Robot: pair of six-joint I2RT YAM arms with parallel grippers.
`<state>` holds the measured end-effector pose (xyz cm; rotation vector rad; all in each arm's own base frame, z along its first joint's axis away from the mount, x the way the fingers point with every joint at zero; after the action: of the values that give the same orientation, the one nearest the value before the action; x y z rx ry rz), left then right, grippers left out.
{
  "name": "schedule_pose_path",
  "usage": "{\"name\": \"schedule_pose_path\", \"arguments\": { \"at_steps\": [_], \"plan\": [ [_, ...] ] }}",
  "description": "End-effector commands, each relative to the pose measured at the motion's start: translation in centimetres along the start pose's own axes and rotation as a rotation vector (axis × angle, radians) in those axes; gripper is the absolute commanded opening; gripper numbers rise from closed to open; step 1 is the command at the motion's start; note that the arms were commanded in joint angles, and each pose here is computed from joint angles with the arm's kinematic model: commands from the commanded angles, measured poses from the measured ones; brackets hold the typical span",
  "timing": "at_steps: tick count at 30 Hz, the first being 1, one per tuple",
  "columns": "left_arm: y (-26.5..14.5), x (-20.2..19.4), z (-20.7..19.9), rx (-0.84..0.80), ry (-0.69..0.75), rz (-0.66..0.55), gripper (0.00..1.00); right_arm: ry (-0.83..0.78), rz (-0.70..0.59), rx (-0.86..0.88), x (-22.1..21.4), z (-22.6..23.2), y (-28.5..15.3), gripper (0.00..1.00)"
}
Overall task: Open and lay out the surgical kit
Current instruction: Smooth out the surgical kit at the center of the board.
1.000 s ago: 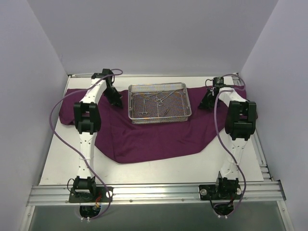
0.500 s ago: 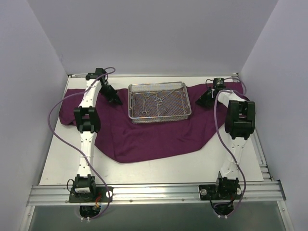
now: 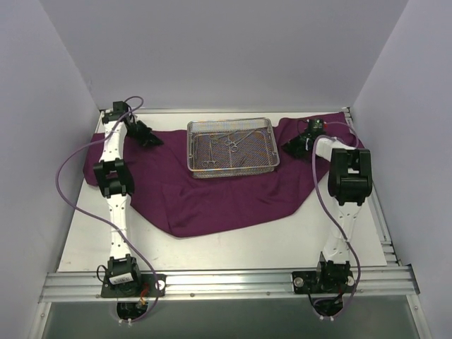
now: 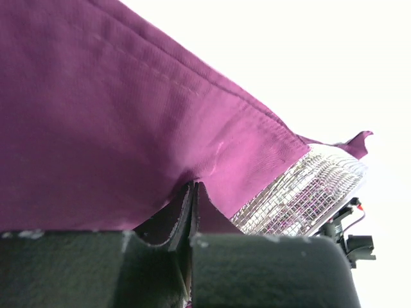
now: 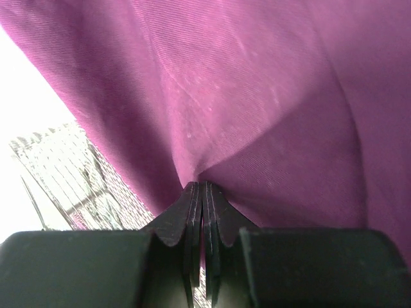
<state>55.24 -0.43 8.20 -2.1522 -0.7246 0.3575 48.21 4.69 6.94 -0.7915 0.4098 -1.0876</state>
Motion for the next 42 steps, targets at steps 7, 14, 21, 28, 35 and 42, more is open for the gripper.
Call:
{"name": "schedule_pose_path", "arguments": {
  "at_steps": [7, 14, 21, 28, 35, 42],
  "plan": [
    [-1.9, 0.8, 0.3, 0.125, 0.103, -0.119, 0.06, 0.094, 0.000, -0.498, -2.0, -13.8, -4.0, 0.00],
    [-4.8, -0.6, -1.4, 0.182, 0.167, -0.144, 0.16, 0.030, 0.006, -0.521, -1.4, -14.4, -6.0, 0.00],
    [-9.8, -3.0, -3.6, 0.316, 0.268, -0.209, 0.20, -0.122, 0.014, -0.487, -1.0, -11.4, -6.9, 0.00],
    [-11.7, -6.8, -3.5, 0.492, 0.361, -0.199, 0.40, -0.323, -0.026, -0.432, 0.7, -7.1, -10.2, 0.34],
    [-8.8, -8.5, -2.4, 0.592, 0.378, -0.130, 0.43, -0.416, -0.057, -0.390, 1.6, -4.1, -13.1, 0.51],
    [-7.1, -7.7, -2.0, 0.654, 0.368, -0.128, 0.42, -0.442, -0.074, -0.343, 1.5, -3.5, -14.9, 0.52]
  ]
}}
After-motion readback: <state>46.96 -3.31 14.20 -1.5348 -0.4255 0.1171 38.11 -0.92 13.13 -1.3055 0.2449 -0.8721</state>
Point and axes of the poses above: each gripper's point midway between its finger pads, its own y axis out along the fingers, its own z axis along the line the jaws close on, x = y × z, the point moved 8 cm from there along -y, back along the fingers, and after that the axes turned 7 degrees about y, right-handed, at the moved point
